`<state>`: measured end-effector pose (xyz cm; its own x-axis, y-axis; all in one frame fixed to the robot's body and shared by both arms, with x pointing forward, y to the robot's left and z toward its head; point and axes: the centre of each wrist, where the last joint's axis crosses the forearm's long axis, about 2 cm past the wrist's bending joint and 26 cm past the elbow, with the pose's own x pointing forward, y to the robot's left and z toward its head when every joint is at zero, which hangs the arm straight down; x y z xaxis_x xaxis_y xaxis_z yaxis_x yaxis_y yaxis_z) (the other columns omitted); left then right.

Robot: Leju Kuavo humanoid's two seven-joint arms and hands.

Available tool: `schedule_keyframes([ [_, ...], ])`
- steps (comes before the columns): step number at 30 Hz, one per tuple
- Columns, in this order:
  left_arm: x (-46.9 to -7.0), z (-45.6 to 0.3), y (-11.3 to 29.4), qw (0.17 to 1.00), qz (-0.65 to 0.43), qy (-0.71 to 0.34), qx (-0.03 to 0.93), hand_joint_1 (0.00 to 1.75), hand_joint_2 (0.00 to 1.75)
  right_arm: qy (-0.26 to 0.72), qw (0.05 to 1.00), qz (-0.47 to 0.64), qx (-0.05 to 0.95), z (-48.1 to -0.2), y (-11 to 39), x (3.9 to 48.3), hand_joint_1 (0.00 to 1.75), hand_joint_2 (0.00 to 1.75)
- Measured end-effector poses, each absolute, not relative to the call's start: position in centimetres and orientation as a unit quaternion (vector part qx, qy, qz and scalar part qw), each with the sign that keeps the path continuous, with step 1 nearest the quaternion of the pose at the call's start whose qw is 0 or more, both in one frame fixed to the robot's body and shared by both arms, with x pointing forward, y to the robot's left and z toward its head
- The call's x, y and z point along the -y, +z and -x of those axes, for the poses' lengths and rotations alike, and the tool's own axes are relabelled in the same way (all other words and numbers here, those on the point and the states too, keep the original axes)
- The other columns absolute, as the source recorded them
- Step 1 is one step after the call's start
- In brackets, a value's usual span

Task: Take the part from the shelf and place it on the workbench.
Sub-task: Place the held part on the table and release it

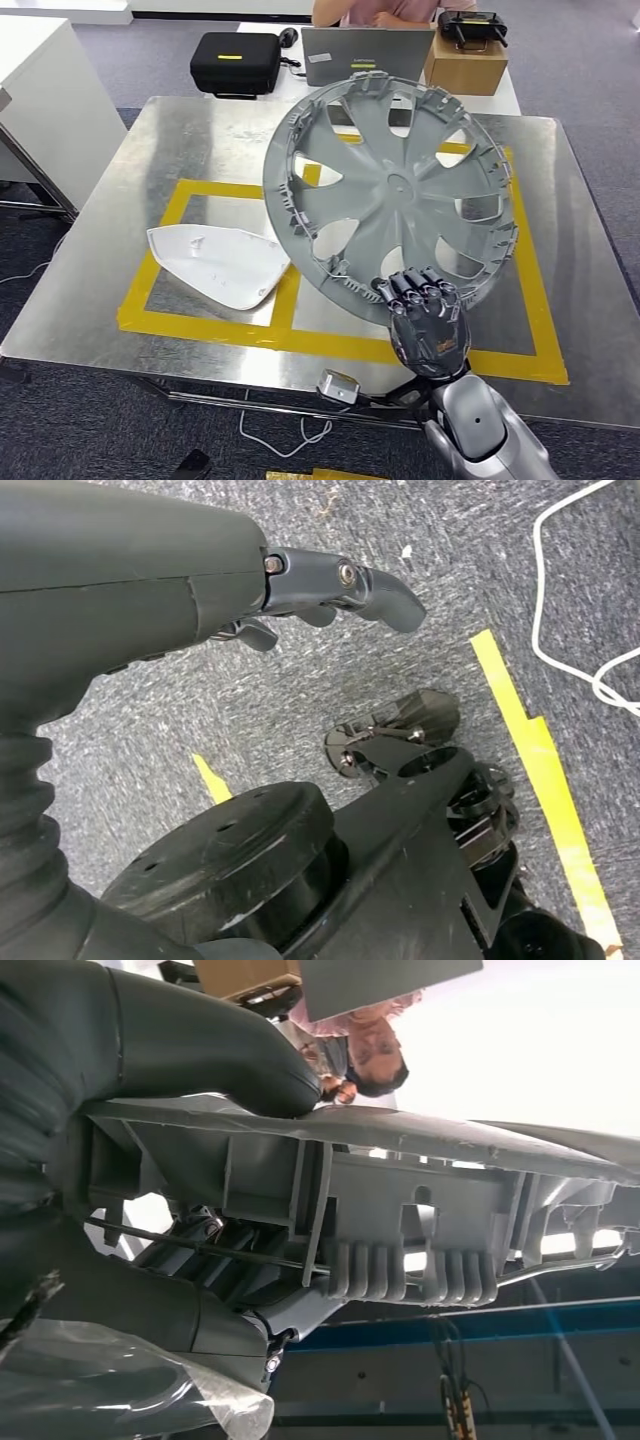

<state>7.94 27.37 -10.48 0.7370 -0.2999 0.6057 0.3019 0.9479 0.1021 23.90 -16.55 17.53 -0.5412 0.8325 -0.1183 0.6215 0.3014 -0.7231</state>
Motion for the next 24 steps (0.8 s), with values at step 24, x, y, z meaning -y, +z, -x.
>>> schedule_keyframes([
  [24,-28.4,-7.2,-10.6,0.938,-0.009,-0.142,0.315,0.0,1.75,0.409,0.211,0.495,0.736,-25.3,15.2,18.9,1.75,1.75],
])
